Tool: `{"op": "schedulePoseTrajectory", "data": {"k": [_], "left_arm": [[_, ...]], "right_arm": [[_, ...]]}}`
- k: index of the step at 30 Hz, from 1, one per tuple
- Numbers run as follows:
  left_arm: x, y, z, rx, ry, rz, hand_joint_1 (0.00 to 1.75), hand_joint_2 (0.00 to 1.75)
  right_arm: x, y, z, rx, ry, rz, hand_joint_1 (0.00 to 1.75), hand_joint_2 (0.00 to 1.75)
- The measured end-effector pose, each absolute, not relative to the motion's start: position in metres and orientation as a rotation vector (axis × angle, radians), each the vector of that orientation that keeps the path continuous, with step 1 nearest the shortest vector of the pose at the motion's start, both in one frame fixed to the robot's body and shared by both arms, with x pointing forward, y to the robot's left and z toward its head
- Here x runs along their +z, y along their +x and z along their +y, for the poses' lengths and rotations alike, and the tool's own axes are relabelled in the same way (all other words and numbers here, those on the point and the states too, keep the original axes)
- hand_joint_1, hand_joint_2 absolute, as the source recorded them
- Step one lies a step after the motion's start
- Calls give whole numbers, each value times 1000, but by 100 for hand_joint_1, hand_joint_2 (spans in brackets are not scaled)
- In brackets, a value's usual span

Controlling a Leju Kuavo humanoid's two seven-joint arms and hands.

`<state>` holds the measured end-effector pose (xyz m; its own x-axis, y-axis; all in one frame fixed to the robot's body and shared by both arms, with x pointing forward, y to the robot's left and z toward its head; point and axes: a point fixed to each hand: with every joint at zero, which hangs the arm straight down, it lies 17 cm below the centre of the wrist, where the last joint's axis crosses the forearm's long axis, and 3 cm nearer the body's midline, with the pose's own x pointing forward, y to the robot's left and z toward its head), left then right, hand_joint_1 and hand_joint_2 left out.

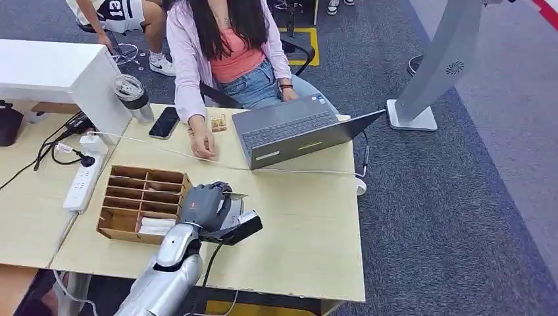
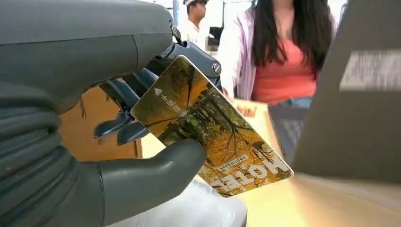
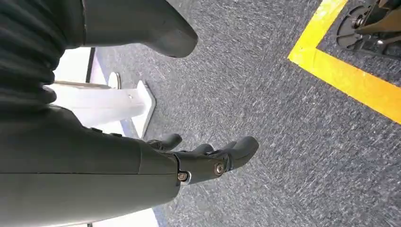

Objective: Pass the card to the sensor for recognition and then transmit it.

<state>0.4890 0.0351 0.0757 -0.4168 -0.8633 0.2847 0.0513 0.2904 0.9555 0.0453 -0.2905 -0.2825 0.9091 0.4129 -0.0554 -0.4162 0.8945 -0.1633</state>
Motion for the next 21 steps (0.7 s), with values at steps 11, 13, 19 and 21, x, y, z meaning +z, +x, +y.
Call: {"op": "schedulePoseTrajectory", "data": {"k": [11,13,19,21], "left_arm": [[39,483,45,-1303,728,-1517,175,175],[35,483,47,-1304,732,-1493,175,175],[29,483,52,-1308,753,-1454,175,175],[32,485,54,-1292,773,-1470,175,175]], "right_arm": [[-283,45,-289,426,-169,21,0,175],[-283,44,-289,426,-169,22,0,175],[-283,43,-289,425,-170,26,0,175],[-283,43,-288,425,-169,26,0,175]]}}
